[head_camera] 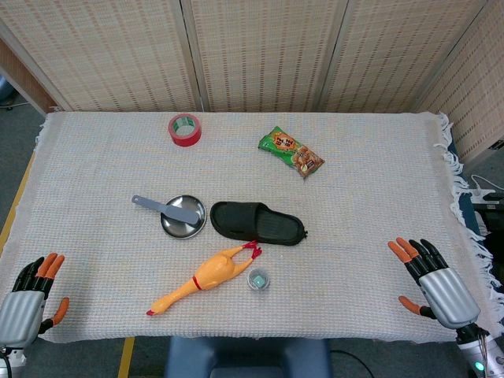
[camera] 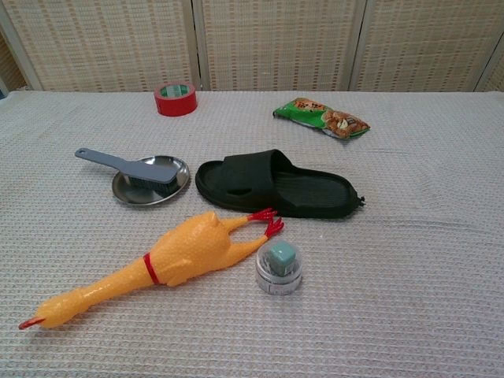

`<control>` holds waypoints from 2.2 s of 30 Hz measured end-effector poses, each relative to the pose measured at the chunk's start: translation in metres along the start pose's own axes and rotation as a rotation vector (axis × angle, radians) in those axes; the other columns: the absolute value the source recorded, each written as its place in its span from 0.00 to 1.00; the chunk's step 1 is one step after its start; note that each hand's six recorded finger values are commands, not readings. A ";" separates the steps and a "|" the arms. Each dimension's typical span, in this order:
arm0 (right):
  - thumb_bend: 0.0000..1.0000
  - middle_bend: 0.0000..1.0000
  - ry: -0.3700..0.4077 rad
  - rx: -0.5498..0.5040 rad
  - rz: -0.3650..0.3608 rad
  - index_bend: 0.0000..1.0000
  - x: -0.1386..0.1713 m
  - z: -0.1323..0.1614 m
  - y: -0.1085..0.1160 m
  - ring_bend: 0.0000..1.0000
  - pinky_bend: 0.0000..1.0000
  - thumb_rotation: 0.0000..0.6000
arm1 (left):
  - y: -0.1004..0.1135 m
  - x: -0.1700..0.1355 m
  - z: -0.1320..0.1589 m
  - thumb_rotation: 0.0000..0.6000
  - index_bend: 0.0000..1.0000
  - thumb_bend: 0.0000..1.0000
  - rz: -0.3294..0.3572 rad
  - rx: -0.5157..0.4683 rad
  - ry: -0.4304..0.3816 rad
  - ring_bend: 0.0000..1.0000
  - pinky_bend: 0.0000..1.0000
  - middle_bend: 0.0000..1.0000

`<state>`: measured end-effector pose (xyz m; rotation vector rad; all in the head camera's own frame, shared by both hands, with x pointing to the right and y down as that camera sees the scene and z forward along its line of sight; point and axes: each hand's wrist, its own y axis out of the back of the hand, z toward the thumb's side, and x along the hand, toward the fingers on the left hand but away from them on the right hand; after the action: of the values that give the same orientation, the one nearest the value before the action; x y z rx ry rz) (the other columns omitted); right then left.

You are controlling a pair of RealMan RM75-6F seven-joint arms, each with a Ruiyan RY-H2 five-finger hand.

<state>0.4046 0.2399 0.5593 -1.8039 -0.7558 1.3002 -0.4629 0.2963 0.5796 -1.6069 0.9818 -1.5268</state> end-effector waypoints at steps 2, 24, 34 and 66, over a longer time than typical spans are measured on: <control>0.09 0.00 -0.001 0.000 0.004 0.00 0.000 0.000 0.000 0.00 0.00 1.00 | -0.001 0.001 0.001 1.00 0.00 0.42 -0.002 0.002 -0.003 0.00 0.09 0.00; 0.09 0.00 -0.060 0.014 -0.005 0.00 -0.011 -0.014 -0.003 0.00 0.00 1.00 | 0.001 0.122 0.108 1.00 0.04 0.42 0.003 0.081 -0.335 0.62 0.92 0.05; 0.09 0.00 -0.109 0.013 0.002 0.00 -0.014 -0.026 -0.003 0.00 0.00 1.00 | -0.032 0.183 0.172 1.00 0.04 0.42 -0.073 0.199 -0.417 0.71 1.00 0.00; 0.09 0.00 -0.141 -0.015 0.001 0.00 -0.016 -0.039 0.004 0.00 0.00 1.00 | -0.085 0.245 0.215 1.00 0.23 0.41 -0.165 0.339 -0.456 0.80 1.00 0.23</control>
<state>0.4371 0.2152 0.5711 -1.7381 -0.8432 1.4372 -0.2395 0.1165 0.7564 -1.7066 0.3301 -1.2616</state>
